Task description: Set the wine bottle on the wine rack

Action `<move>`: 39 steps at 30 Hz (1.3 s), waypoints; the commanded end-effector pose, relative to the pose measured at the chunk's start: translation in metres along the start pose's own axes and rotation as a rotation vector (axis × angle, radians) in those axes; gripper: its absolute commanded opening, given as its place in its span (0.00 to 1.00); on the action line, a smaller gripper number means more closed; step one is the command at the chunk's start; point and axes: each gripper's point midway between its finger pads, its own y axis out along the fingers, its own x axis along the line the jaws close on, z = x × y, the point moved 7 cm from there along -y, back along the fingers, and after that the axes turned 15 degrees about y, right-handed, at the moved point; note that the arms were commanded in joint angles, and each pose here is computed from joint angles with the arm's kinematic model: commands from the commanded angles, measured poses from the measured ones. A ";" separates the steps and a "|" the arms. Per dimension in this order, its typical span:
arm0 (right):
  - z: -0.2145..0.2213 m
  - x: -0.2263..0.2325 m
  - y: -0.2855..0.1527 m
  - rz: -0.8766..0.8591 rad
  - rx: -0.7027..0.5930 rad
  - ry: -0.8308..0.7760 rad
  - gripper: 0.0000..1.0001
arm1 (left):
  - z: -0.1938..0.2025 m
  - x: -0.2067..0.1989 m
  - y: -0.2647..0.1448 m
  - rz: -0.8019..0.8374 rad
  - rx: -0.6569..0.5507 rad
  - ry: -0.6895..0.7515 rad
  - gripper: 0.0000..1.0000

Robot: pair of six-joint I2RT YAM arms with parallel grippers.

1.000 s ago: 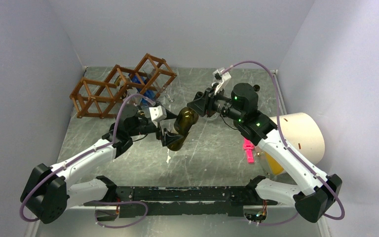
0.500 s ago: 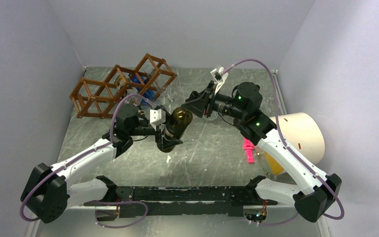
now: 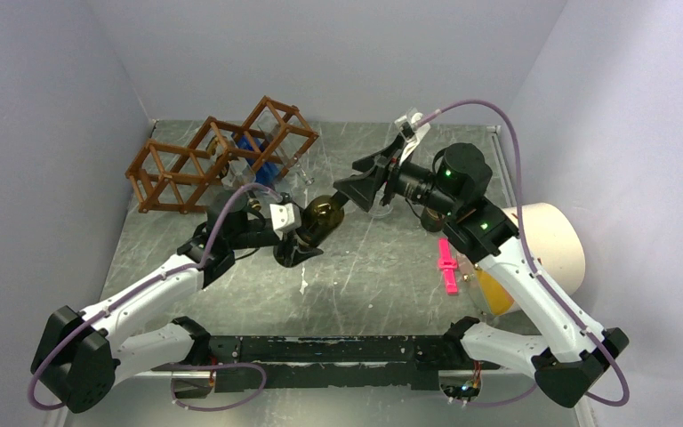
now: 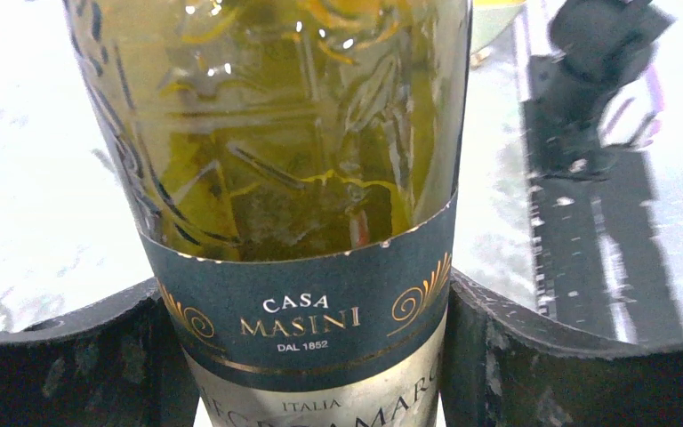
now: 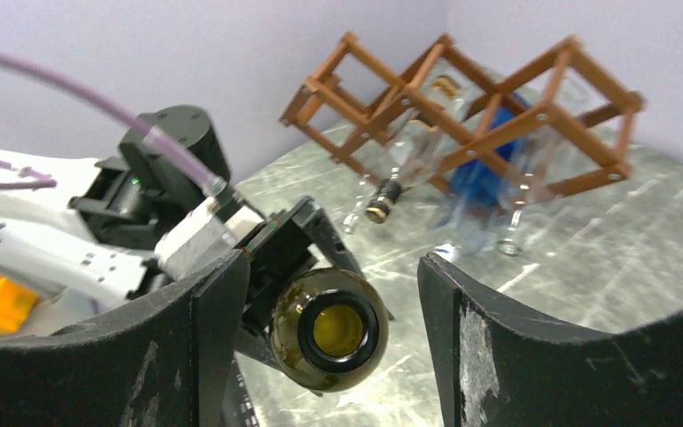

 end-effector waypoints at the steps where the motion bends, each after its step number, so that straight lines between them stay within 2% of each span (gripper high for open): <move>1: -0.013 -0.008 -0.017 0.190 -0.017 -0.062 0.74 | -0.007 0.026 -0.010 -0.174 0.087 0.257 0.07; 7: -0.012 -0.014 -0.033 0.273 0.003 -0.177 0.75 | 0.009 0.040 -0.028 -0.299 0.309 0.449 0.07; 11: -0.011 -0.018 -0.041 0.317 0.027 -0.234 0.76 | -0.008 0.054 -0.039 -0.330 0.394 0.593 0.07; 15: -0.004 -0.014 -0.035 0.239 0.098 -0.241 0.76 | -0.035 0.070 -0.048 -0.333 0.454 0.781 0.07; 21: 0.009 -0.015 -0.033 0.245 0.139 -0.252 0.76 | -0.073 0.088 -0.058 -0.374 0.473 1.104 0.07; 25: 0.016 -0.012 -0.030 0.215 0.172 -0.243 0.76 | -0.096 0.100 -0.057 -0.337 0.489 1.293 0.07; 28: 0.022 -0.010 -0.025 0.185 0.217 -0.244 0.77 | -0.117 0.104 -0.054 -0.319 0.453 1.386 0.07; 33: 0.040 0.003 -0.017 0.106 0.311 -0.277 0.76 | -0.144 0.115 -0.052 -0.245 0.469 1.506 0.07; 39: 0.044 -0.001 0.000 0.209 0.351 -0.279 0.75 | -0.148 0.119 -0.045 -0.177 0.536 1.659 0.07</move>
